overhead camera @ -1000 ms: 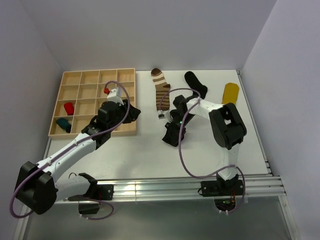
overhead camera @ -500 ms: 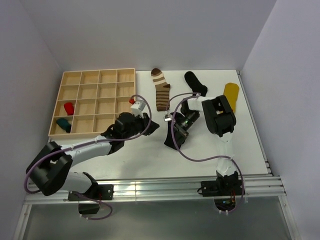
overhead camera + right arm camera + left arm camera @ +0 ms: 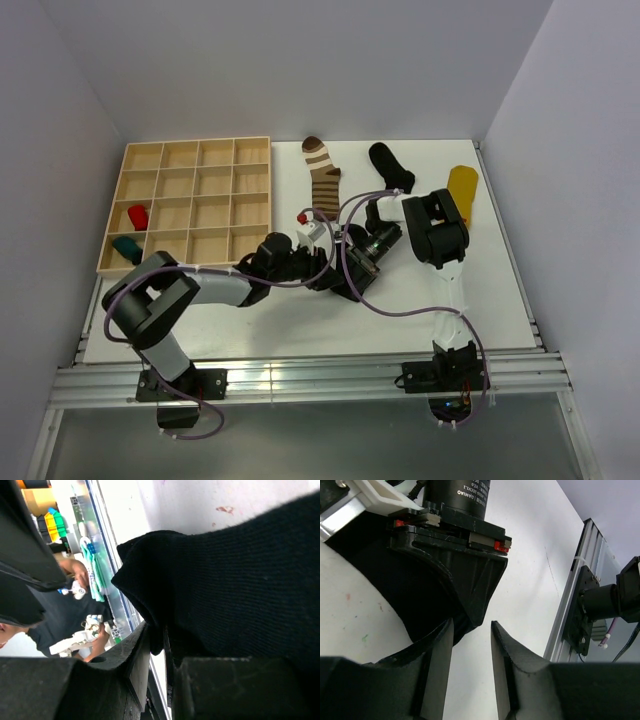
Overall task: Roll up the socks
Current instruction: Roll the sock at the center of the board.
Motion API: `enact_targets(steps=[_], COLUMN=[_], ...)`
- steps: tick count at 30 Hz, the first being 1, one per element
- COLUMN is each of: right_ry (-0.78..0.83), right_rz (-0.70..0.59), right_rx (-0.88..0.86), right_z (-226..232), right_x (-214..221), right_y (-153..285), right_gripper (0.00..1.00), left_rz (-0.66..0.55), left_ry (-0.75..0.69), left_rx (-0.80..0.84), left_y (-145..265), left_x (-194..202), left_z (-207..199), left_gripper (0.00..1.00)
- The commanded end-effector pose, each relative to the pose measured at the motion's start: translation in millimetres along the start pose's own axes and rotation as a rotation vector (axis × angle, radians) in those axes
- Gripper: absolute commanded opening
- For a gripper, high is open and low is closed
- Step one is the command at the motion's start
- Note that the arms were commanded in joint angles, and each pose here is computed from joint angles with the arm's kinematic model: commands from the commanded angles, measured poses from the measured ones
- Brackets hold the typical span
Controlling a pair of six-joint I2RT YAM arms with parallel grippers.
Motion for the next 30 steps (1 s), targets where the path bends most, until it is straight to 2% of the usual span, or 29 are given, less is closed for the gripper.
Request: enact_targets(steps=[1,8,17,30], right_ry=[-0.059,-0.060,-0.053,-0.064], right_rz=[0.013,0.024,0.023,0.003], right_rx=[-0.045,-0.035,-0.029,-0.023], right_z=[9,7,7,8], right_x=[4,4,4,4], right_y=[8,8,10,16], right_gripper=[0.21,0.21,0.21,0.20], left_rz=[-0.082,-0.070,-0.023,-0.006], left_ry=[-0.087,-0.104,-0.090,-0.033], left_rx=[0.108,0.124,0.071,0.128], left_y=[-12,-30,-42,-32], left_x=[-19,-10,3,24], left_z=[-7,5,18,27], left_gripper=[0.42,0.48,0.44,0.42])
Point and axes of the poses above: each gripper's point midway between its finger pads, its own y axis back along the fingers, its own z axis along the line the jaws close on, x = y × z, the point moved 10 cm from there along y, back along the fingers, and after that the axes turned 8 degrees about -y, right-handed, at the moved point
